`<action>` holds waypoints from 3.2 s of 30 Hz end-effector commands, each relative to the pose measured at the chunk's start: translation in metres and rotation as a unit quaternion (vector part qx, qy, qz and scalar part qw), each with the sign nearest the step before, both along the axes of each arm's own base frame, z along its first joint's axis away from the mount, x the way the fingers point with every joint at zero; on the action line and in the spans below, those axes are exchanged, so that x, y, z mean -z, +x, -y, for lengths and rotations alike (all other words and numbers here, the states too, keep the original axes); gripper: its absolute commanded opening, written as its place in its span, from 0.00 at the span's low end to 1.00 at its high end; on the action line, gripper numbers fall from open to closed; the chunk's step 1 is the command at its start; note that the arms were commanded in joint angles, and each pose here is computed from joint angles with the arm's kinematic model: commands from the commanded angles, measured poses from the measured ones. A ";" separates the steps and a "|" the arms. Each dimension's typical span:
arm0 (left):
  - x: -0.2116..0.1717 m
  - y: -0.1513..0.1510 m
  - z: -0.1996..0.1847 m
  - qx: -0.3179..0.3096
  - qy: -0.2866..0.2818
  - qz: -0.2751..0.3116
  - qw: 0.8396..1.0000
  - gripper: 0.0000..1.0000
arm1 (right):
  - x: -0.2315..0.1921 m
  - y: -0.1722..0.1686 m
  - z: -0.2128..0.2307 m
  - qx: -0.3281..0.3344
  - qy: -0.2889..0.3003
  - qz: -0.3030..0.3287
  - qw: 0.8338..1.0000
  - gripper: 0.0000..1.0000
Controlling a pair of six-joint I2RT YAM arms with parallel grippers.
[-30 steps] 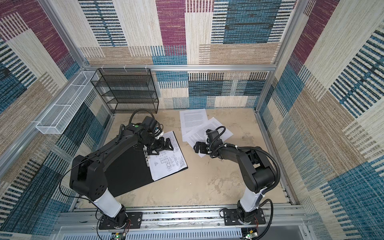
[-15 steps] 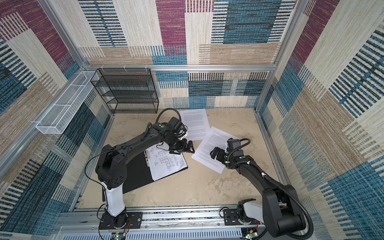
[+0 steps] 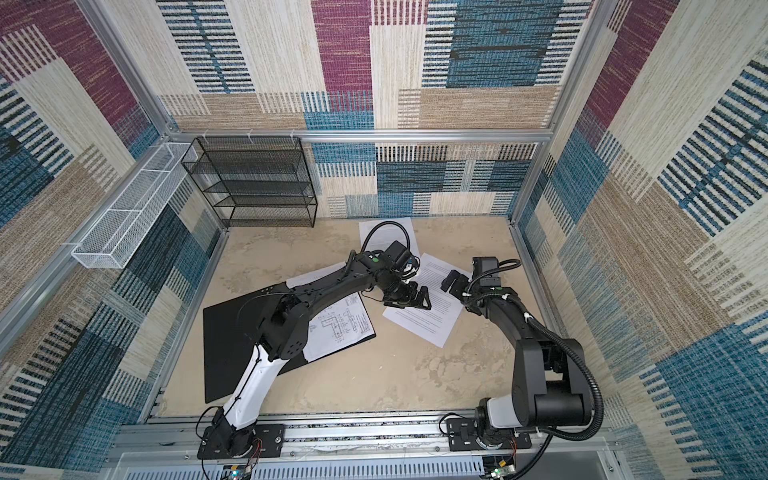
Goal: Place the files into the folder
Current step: 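Release the drawing and move both grippers to the loose text pages, then pinch the top printed text sheet edges with both grippers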
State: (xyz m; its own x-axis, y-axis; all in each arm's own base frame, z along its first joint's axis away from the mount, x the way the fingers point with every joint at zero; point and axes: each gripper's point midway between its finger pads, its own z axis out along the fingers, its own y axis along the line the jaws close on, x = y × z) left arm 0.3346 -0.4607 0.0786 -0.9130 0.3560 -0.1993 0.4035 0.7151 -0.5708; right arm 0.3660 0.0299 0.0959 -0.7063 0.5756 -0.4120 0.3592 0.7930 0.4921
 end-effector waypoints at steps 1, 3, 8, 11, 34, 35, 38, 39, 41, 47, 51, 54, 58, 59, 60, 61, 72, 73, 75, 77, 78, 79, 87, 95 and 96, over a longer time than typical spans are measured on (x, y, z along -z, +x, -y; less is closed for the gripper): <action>0.001 0.007 0.009 0.003 -0.010 0.006 1.000 0.98 | 0.000 -0.006 0.003 -0.003 0.010 0.007 1.000 1.00; 0.009 0.008 0.010 0.004 -0.006 0.002 1.000 0.98 | 0.006 -0.014 0.008 -0.001 0.015 0.005 1.000 1.00; 0.039 -0.002 -0.009 -0.004 0.040 -0.019 0.999 0.98 | 0.026 -0.020 0.004 -0.016 0.040 -0.004 0.999 1.00; 0.061 -0.011 -0.025 -0.014 0.072 -0.041 0.996 0.98 | 0.029 -0.016 0.000 -0.022 0.050 -0.003 0.999 1.00; 0.117 -0.032 -0.057 -0.080 0.145 -0.108 0.980 0.98 | 0.053 -0.053 -0.066 -0.086 0.206 -0.050 0.973 1.00; 0.118 -0.032 -0.058 -0.083 0.144 -0.112 0.980 0.98 | 0.050 -0.056 -0.069 -0.086 0.219 -0.047 0.971 1.00; 0.120 -0.032 -0.059 -0.086 0.147 -0.114 0.979 0.98 | 0.041 -0.065 -0.079 -0.089 0.261 -0.038 0.961 1.00; 0.120 -0.032 -0.060 -0.087 0.146 -0.115 0.979 0.98 | 0.039 -0.065 -0.080 -0.089 0.268 -0.032 0.959 1.00; 0.119 -0.032 -0.061 -0.087 0.145 -0.114 0.979 0.98 | 0.039 -0.064 -0.081 -0.084 0.276 -0.026 0.957 1.00; 0.118 -0.034 -0.067 -0.083 0.150 -0.112 0.979 0.98 | 0.043 -0.036 -0.076 -0.085 0.257 -0.009 0.963 1.00; 0.121 -0.039 -0.073 -0.080 0.156 -0.115 0.978 0.98 | 0.031 -0.007 -0.069 -0.083 0.235 0.024 0.968 1.00; 0.125 -0.043 -0.077 -0.078 0.161 -0.117 0.977 0.98 | 0.025 0.015 -0.067 -0.089 0.231 0.050 0.968 1.00; 0.128 -0.046 -0.085 -0.076 0.170 -0.121 0.975 0.98 | 0.024 0.040 -0.065 -0.095 0.226 0.070 0.967 0.99; 0.128 -0.046 -0.087 -0.078 0.171 -0.121 0.975 0.98 | 0.024 0.043 -0.065 -0.096 0.223 0.075 0.967 1.00; 0.129 -0.046 -0.090 -0.078 0.173 -0.121 0.974 0.98 | 0.023 0.047 -0.062 -0.094 0.218 0.079 0.968 1.00; 0.129 -0.046 -0.092 -0.079 0.176 -0.122 0.974 0.98 | 0.022 0.050 -0.059 -0.092 0.213 0.083 0.969 1.00; 0.138 -0.048 -0.122 -0.102 0.190 -0.140 0.966 0.98 | 0.015 0.084 -0.039 -0.091 0.194 0.095 0.972 1.00; 0.138 -0.047 -0.123 -0.103 0.190 -0.140 0.966 0.98 | 0.017 0.084 -0.041 -0.094 0.202 0.093 0.970 1.00; 0.139 -0.047 -0.125 -0.105 0.193 -0.140 0.965 0.97 | 0.016 0.083 -0.043 -0.101 0.206 0.097 0.969 1.00; 0.141 -0.046 -0.127 -0.111 0.195 -0.142 0.964 0.97 | 0.010 0.080 -0.045 -0.108 0.207 0.099 0.967 1.00; 0.142 -0.046 -0.128 -0.113 0.196 -0.144 0.963 0.98 | 0.004 0.077 -0.045 -0.110 0.206 0.102 0.967 1.00; 0.142 -0.045 -0.129 -0.116 0.198 -0.144 0.963 0.97 | -0.002 0.073 -0.045 -0.109 0.202 0.107 0.967 1.00; 0.145 -0.044 -0.134 -0.123 0.205 -0.146 0.960 0.97 | 0.004 0.038 -0.039 -0.076 0.187 0.062 0.977 1.00; 0.146 -0.044 -0.134 -0.125 0.201 -0.148 0.960 0.97 | 0.014 0.035 -0.023 -0.031 0.152 0.029 0.987 0.74; 0.145 -0.044 -0.133 -0.124 0.199 -0.149 0.961 0.97 | 0.013 0.033 -0.021 -0.025 0.148 0.028 0.988 0.71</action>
